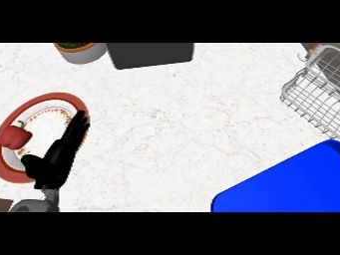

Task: Pick the croissant from the tray and place it in the tiered basket

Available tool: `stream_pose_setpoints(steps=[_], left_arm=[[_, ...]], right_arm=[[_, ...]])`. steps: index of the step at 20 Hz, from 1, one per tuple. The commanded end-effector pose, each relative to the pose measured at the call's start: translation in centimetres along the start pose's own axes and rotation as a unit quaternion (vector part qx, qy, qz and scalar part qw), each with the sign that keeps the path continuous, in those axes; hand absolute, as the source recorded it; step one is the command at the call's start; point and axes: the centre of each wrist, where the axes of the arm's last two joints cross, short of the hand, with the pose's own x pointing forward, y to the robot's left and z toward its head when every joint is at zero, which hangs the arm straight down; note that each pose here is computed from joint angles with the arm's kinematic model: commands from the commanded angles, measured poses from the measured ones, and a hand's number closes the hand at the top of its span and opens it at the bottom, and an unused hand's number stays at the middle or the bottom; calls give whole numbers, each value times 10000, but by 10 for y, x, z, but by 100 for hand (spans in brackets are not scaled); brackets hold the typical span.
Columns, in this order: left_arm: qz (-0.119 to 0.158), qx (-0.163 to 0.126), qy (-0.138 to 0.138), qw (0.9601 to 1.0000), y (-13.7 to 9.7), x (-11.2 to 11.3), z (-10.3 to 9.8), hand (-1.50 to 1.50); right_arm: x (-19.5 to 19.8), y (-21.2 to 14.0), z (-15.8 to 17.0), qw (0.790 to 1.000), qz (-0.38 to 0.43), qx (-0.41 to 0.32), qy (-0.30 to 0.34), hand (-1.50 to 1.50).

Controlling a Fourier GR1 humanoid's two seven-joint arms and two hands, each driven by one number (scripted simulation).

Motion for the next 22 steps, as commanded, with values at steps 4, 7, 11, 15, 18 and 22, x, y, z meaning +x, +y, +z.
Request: stream_pose_setpoints(steps=[4, 7, 11, 15, 18, 22], left_arm=[[-21, -296, -34, 9996, -9, 4, 6, 0], [19, -436, -228, 9988, -20, 15, -3, 0], [-67, -602, -147, 9981, -27, 28, -10, 0], [-36, -701, -192, 9973, -29, 17, -19, 0], [-107, -713, -277, 9970, -27, 18, -25, 0], [-6, -939, -189, 9954, -62, 21, -22, 0]], right_arm=[[-33, -104, 4, 9842, -1112, -1119, -797, 150], [-24, -134, 23, 9796, -1352, -1097, -1007, 150], [-25, -181, 10, 9779, -1652, -1000, -804, 150], [13, -221, -6, 9725, -1882, -1218, -630, 150], [40, -235, -3, 9771, -1811, -949, -595, 150], [74, -238, -28, 9771, -1876, -893, -457, 150]])
